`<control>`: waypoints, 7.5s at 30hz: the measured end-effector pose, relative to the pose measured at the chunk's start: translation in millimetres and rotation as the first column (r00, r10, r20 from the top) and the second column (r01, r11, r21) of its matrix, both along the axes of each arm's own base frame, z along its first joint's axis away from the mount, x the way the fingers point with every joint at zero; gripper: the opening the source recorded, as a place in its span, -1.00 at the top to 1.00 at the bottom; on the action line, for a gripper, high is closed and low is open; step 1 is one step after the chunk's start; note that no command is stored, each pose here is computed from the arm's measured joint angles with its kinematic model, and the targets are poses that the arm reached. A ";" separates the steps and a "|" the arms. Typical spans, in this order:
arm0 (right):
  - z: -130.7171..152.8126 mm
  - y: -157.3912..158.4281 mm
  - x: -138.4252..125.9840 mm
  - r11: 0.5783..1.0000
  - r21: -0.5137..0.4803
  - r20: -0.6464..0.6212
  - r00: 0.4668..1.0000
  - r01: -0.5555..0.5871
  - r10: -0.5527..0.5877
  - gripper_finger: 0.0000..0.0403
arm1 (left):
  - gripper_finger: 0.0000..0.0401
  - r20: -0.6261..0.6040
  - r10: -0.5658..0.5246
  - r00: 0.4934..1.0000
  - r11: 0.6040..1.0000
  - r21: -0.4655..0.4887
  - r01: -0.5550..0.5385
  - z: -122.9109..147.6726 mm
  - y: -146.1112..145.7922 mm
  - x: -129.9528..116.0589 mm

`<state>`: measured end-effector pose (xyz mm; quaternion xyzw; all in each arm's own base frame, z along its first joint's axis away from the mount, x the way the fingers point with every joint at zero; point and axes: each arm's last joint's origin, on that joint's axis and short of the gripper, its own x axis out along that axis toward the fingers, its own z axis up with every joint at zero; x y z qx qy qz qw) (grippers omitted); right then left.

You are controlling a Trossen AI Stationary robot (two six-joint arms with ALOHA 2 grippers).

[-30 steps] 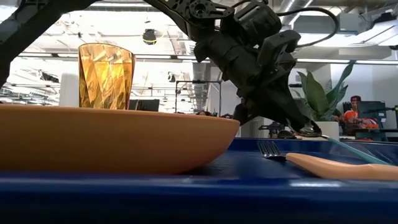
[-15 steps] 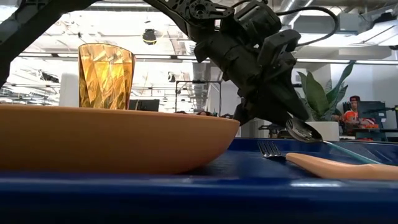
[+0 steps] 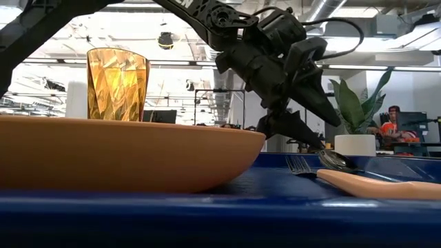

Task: Pick and place plate/cup/fork/spoon on tray
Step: Return to Home Position

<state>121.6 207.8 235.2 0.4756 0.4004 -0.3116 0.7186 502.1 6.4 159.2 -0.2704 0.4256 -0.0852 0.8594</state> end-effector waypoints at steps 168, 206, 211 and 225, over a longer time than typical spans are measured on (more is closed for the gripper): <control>-63.9 -200.7 -26.7 0.623 -0.765 0.566 0.635 0.167 0.525 -0.10 | -0.12 0.722 0.596 0.352 0.604 -0.113 -0.789 13.0 26.1 -411.1; -63.9 -200.7 -26.7 0.623 -0.765 0.566 0.635 0.167 0.525 -0.10 | -0.12 0.722 0.594 0.354 0.607 -0.114 -0.787 13.3 25.8 -411.1; -63.9 -200.8 -26.7 0.623 -0.765 0.567 0.635 0.167 0.525 -0.10 | -0.12 0.722 0.588 0.364 0.620 -0.114 -0.776 13.3 24.2 -410.5; -64.0 -200.7 -26.7 0.623 -0.764 0.566 0.635 0.167 0.526 -0.10 | -0.12 0.722 0.588 0.364 0.620 -0.114 -0.776 13.3 24.2 -410.5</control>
